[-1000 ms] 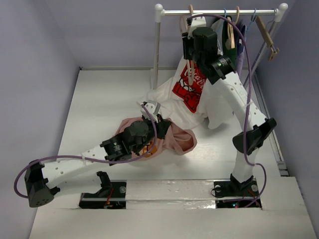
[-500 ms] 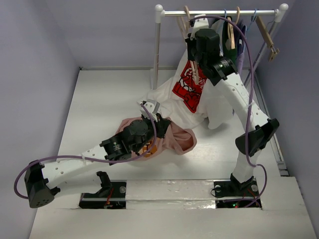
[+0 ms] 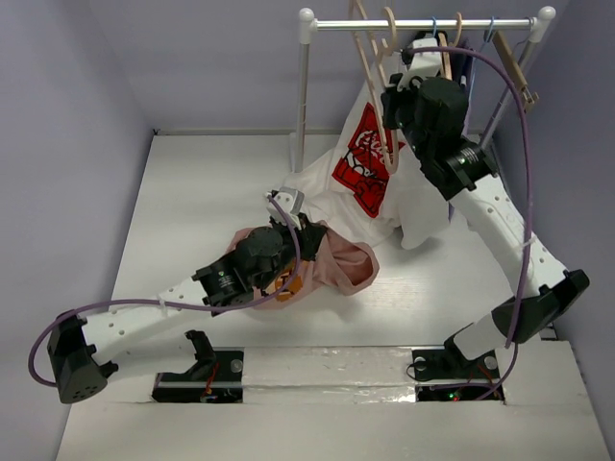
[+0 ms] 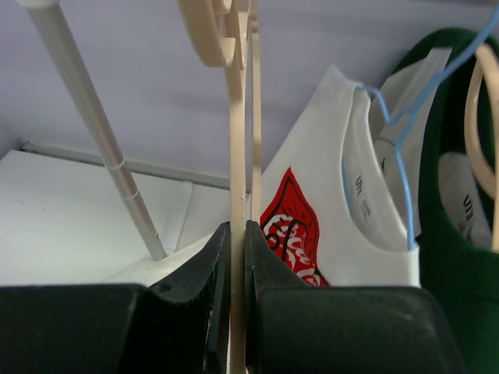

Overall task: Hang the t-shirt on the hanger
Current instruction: Pick up the hanger from the clothesline, then place the T-shirt on the hanger.

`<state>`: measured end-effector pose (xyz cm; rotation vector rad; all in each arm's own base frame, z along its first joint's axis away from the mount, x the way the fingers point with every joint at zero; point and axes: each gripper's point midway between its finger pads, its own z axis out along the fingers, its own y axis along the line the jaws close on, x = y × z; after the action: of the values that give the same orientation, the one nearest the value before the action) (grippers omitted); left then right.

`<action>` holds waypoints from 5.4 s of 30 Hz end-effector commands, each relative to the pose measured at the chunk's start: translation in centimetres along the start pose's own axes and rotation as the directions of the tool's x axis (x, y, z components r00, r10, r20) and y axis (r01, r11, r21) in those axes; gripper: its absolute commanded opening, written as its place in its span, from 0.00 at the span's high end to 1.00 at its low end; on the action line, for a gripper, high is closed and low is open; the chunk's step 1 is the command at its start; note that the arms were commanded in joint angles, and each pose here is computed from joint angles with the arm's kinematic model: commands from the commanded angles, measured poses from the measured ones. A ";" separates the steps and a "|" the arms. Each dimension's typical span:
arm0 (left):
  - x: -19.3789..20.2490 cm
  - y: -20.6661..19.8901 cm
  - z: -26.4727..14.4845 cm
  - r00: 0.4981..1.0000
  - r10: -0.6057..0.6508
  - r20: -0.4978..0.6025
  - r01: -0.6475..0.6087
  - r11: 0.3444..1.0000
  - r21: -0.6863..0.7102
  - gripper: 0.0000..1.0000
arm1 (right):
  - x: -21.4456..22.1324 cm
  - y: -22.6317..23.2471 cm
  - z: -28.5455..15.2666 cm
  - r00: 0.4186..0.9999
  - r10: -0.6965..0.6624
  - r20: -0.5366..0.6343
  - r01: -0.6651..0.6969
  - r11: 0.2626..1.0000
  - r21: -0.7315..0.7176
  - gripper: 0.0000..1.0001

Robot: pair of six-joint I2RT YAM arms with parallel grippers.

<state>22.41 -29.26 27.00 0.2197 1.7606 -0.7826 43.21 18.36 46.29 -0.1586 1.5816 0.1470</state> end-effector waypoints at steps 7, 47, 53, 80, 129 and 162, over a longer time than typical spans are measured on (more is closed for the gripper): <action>-4.3 0.5 2.0 0.991 -0.049 0.124 0.050 0.999 -0.003 1.00 | 4.4 1.7 -6.0 0.986 0.163 -0.028 -0.165 0.971 -0.174 1.00; -10.9 5.7 6.0 0.978 -0.007 0.210 0.036 0.990 -0.134 1.00 | 15.8 4.0 -29.7 0.886 0.172 -0.432 -0.402 0.748 -0.528 1.00; -11.1 5.4 5.8 0.979 0.006 0.204 0.020 0.992 -0.128 1.00 | 16.2 4.8 -29.7 0.876 0.173 -0.450 -0.425 0.717 -0.553 1.00; -11.4 1.4 2.9 0.979 0.047 0.197 -0.047 0.999 -0.007 1.00 | 16.4 7.0 -25.7 0.877 0.191 -0.441 -0.444 0.674 -0.590 1.00; -13.9 1.6 -5.0 0.966 0.046 0.255 0.000 0.984 -0.180 1.00 | 17.7 10.1 -30.0 0.910 0.090 -0.405 -0.377 0.584 -0.718 1.00; -8.4 -7.1 -3.9 0.989 -0.063 0.134 0.036 0.979 0.200 1.00 | 4.6 10.5 -17.7 0.837 0.530 0.136 -0.361 0.721 -0.591 1.00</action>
<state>19.67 -30.02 36.37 0.2868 1.6177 -0.8807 23.05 28.81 32.68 -0.3854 1.5206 1.0064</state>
